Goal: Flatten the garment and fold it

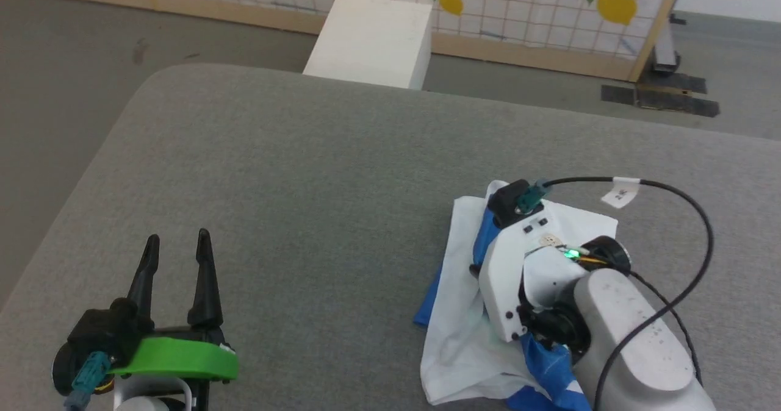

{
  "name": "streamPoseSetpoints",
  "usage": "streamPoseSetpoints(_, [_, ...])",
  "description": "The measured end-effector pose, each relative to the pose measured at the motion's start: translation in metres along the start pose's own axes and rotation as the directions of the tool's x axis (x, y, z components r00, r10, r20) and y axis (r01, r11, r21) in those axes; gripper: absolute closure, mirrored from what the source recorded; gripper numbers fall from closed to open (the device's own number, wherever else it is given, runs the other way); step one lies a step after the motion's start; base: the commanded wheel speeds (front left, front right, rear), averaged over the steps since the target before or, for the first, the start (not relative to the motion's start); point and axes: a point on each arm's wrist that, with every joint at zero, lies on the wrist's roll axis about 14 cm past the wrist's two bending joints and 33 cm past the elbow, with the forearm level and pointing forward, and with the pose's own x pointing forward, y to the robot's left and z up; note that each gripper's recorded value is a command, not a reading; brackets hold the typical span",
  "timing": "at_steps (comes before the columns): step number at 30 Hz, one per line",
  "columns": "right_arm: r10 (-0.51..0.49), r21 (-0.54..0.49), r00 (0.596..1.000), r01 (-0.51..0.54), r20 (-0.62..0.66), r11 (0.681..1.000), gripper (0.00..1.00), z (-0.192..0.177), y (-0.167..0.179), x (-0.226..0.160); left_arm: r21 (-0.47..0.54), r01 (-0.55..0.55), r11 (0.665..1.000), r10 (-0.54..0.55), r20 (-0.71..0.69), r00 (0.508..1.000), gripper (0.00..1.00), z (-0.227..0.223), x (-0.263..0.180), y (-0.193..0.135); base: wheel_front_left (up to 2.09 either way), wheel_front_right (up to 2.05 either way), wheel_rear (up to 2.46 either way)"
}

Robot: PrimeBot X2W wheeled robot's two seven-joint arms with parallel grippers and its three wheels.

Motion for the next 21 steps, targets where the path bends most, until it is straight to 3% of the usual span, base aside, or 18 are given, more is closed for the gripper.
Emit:
streamPoseSetpoints(7, [0.119, -0.012, 0.989, -0.121, -0.083, 0.993, 1.0, -0.027, 0.032, 0.033, 0.014, -0.039, 0.999, 0.04, -0.031, 0.999, 0.0, -0.008, -0.004, 0.013, 0.0, 0.0, 0.0])
streamPoseSetpoints(8, [0.135, -0.008, 0.988, -0.136, -0.078, 0.991, 0.61, -0.028, 0.037, 0.034, 0.014, -0.042, 0.999, 0.043, -0.034, 0.999, 0.0, -0.009, -0.004, 0.014, 0.0, 0.0, 0.0])
streamPoseSetpoints(9, [0.143, -0.013, 0.987, -0.145, -0.074, 0.989, 0.0, -0.029, 0.04, 0.035, 0.014, -0.043, 0.999, 0.043, -0.035, 0.998, 0.0, -0.009, -0.004, 0.014, 0.0, 0.0, 0.0])
streamPoseSetpoints(17, [0.15, 0.025, 0.969, -0.158, 0.196, 0.987, 0.0, 0.03, 0.036, 0.01, 0.002, 0.004, 1.0, -0.004, -0.025, 1.0, 0.0, -0.009, 0.004, -0.001, 0.0, 0.0, 0.0])
streamPoseSetpoints(21, [0.018, 0.056, 0.956, -0.036, 0.293, 0.998, 0.0, 0.049, -0.002, -0.018, -0.014, 0.047, 0.999, -0.047, -0.007, 0.999, 0.0, -0.006, 0.01, -0.015, 0.0, 0.0, 0.0])
